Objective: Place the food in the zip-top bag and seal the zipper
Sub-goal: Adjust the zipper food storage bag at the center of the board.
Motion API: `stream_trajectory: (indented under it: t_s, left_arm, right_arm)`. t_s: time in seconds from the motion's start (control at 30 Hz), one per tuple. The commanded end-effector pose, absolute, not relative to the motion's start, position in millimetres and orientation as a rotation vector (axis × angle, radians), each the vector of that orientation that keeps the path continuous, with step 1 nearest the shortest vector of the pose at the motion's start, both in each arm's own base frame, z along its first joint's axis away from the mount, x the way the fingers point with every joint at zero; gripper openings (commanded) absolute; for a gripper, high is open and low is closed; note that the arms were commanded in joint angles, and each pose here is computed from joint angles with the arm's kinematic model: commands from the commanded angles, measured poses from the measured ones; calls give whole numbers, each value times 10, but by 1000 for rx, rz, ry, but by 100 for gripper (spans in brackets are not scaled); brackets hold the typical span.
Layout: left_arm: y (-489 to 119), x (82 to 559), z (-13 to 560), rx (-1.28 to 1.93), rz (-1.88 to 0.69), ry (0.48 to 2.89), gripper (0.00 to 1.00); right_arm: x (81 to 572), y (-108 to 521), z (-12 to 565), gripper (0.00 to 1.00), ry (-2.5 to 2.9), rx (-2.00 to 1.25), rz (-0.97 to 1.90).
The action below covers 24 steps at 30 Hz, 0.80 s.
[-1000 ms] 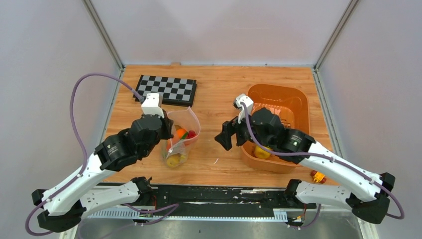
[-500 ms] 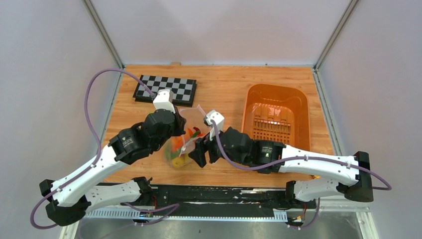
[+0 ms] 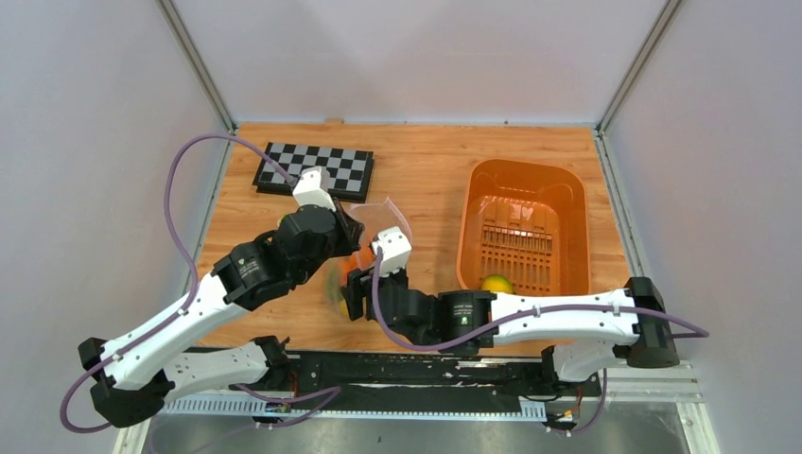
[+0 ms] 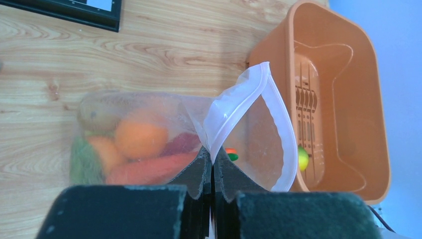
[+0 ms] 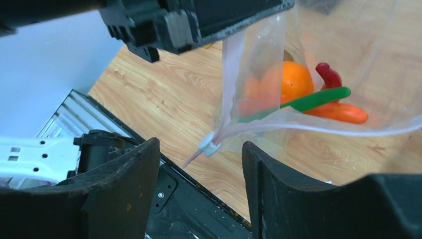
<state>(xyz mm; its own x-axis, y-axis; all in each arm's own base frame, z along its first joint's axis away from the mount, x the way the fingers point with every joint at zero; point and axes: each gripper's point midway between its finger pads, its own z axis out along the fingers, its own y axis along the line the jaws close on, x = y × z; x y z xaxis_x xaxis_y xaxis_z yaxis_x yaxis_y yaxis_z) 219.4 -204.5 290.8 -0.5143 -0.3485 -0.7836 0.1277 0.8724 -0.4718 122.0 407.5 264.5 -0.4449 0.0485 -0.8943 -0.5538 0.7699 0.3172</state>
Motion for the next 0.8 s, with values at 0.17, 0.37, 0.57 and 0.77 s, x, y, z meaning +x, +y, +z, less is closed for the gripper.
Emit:
stream_trajectory:
  t_s: [0.17, 0.37, 0.57, 0.77]
  left_arm:
    - [-2159, 2176, 3122, -161, -728, 1955, 3]
    - [-2094, 2121, 3006, -159, -742, 1943, 3]
    - [-2126, 2088, 2940, -102, -783, 1901, 20]
    - [-1939, 2076, 3161, -53, -719, 1834, 97]
  right_arm:
    - [1376, 3987, 2524, 47, 1939, -87, 621]
    - [1427, 3833, 2449, 11, 1907, -107, 548]
    - [1352, 3659, 2568, 0, 1827, -282, 620]
    - [1207, 3415, 3003, 0, 1738, -523, 731]
